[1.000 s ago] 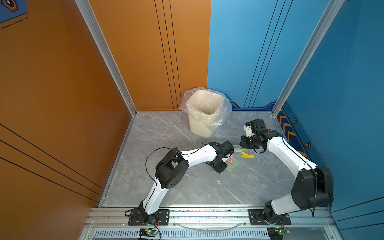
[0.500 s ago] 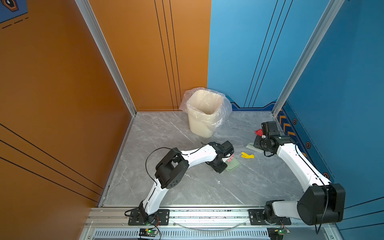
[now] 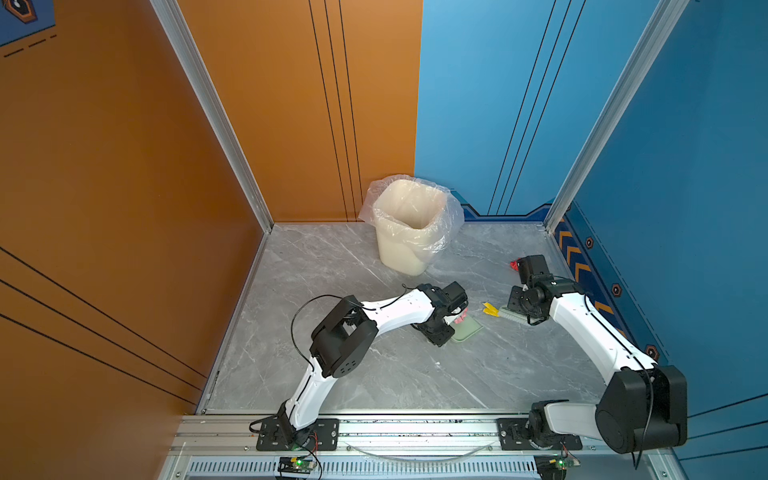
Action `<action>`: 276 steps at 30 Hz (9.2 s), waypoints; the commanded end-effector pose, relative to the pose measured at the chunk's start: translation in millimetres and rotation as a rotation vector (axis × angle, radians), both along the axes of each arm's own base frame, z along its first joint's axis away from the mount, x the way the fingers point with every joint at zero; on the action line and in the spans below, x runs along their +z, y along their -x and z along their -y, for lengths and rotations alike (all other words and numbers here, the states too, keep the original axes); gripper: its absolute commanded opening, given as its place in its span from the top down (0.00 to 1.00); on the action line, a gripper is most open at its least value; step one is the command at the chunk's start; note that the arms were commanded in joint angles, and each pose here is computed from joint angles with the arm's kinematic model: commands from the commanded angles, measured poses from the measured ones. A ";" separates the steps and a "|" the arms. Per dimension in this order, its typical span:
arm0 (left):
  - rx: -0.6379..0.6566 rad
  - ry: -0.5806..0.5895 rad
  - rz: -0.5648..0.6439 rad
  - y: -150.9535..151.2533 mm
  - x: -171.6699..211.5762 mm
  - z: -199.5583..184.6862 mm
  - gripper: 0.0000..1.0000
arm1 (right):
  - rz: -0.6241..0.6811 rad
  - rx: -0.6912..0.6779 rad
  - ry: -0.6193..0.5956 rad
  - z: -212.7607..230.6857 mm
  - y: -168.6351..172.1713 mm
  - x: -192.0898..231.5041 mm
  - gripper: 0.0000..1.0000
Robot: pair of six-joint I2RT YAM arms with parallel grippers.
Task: Sweep away the paper scraps from the table
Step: 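Reposition the right brush behind the yellow scrap, then sweep the yellow scrap into the dustpan with the right brush, then lift the loaded dustpan up toward the bin with the left gripper, then tip the dustpan over the bin rim with the left gripper, then lower the dustpan by the red scrap while the right brush moves behind it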
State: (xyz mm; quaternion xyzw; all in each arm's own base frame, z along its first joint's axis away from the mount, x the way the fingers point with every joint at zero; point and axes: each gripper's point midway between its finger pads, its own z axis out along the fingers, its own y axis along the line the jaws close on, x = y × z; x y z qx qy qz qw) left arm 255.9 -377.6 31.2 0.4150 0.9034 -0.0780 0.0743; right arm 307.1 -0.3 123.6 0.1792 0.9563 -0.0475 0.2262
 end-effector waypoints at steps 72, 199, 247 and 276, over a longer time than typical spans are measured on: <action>-0.031 -0.033 -0.014 5.9 -3.7 1.5 1.00 | 0.171 0.464 -0.149 -98.3 12.6 4.6 1.00; 0.429 1.042 -0.110 -186.5 351.4 -40.9 1.00 | 0.301 0.097 -0.174 -8.5 5.1 20.1 1.00; 0.496 1.491 -0.316 -206.4 395.5 -56.3 1.00 | 0.313 0.105 -0.149 -5.2 3.4 30.1 1.00; 0.586 0.647 0.354 -172.0 299.9 -88.7 1.00 | 0.439 0.091 -0.078 9.0 -31.0 95.5 1.00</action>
